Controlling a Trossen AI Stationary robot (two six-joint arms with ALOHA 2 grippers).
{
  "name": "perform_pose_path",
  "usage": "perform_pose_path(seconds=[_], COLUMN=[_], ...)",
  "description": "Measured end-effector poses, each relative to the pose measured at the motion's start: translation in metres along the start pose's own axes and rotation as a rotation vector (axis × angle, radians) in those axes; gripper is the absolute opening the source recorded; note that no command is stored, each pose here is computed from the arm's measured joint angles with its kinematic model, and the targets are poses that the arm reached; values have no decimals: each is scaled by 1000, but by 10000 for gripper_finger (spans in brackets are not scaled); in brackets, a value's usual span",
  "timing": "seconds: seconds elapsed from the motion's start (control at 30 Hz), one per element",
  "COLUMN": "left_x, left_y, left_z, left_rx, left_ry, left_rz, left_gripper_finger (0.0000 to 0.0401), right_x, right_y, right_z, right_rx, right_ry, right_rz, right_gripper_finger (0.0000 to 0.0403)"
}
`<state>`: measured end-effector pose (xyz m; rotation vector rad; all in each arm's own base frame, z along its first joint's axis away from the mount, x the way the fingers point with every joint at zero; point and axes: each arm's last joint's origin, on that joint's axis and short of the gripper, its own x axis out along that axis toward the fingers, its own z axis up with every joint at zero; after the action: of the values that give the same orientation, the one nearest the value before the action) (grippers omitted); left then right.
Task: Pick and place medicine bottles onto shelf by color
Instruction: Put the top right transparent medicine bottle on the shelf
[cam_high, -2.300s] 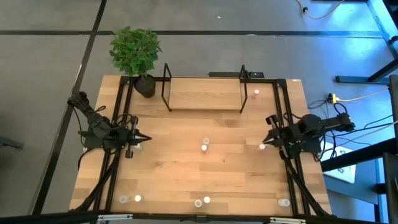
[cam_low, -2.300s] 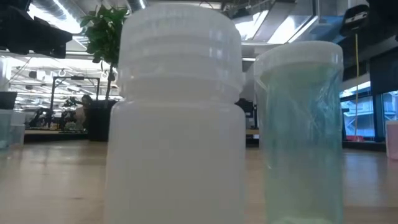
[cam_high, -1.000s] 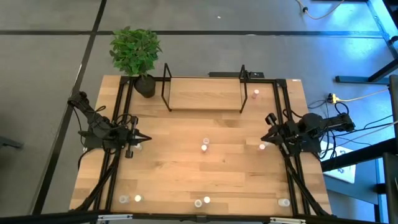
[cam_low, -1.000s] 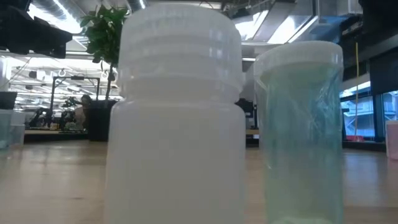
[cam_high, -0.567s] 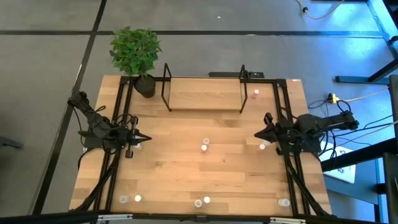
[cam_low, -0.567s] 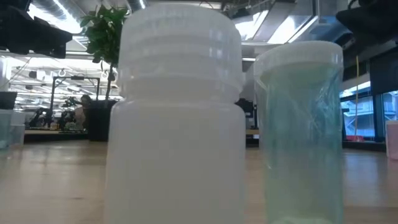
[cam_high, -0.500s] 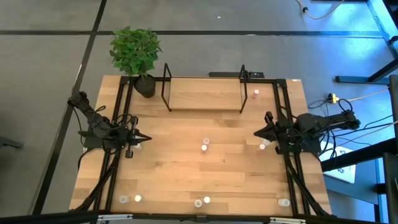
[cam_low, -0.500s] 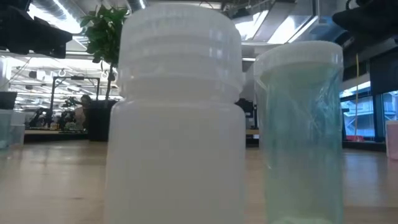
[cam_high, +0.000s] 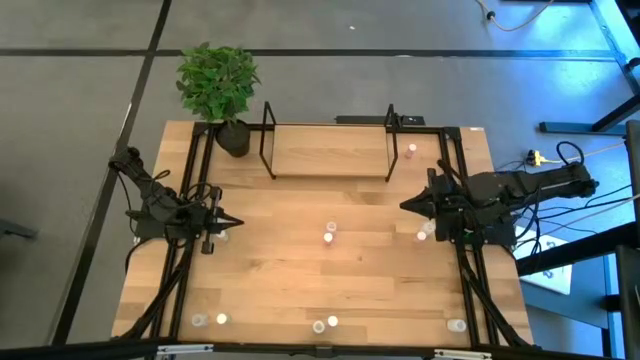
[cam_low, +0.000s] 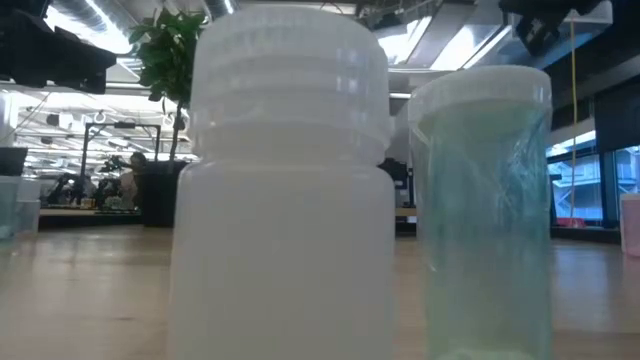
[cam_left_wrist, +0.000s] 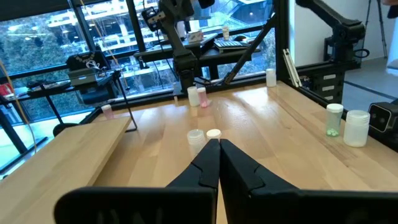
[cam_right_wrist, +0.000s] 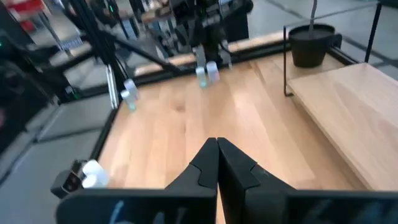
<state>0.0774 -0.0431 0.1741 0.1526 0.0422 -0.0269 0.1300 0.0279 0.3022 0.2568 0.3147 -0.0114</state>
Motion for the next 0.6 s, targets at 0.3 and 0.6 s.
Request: perform_pose_path(seconds=[0.3,0.6], left_x=[0,0], left_y=[0,1], left_z=[0,0], left_rx=[1,25], left_ry=[0,4], left_rz=[0,29], left_gripper_finger=[0,0], right_x=[14,22], right_y=[11,14], right_z=[23,26], right_rx=[-36,3], right_ry=[145,348], right_rz=[-46,-134], right_gripper_finger=[1,1])
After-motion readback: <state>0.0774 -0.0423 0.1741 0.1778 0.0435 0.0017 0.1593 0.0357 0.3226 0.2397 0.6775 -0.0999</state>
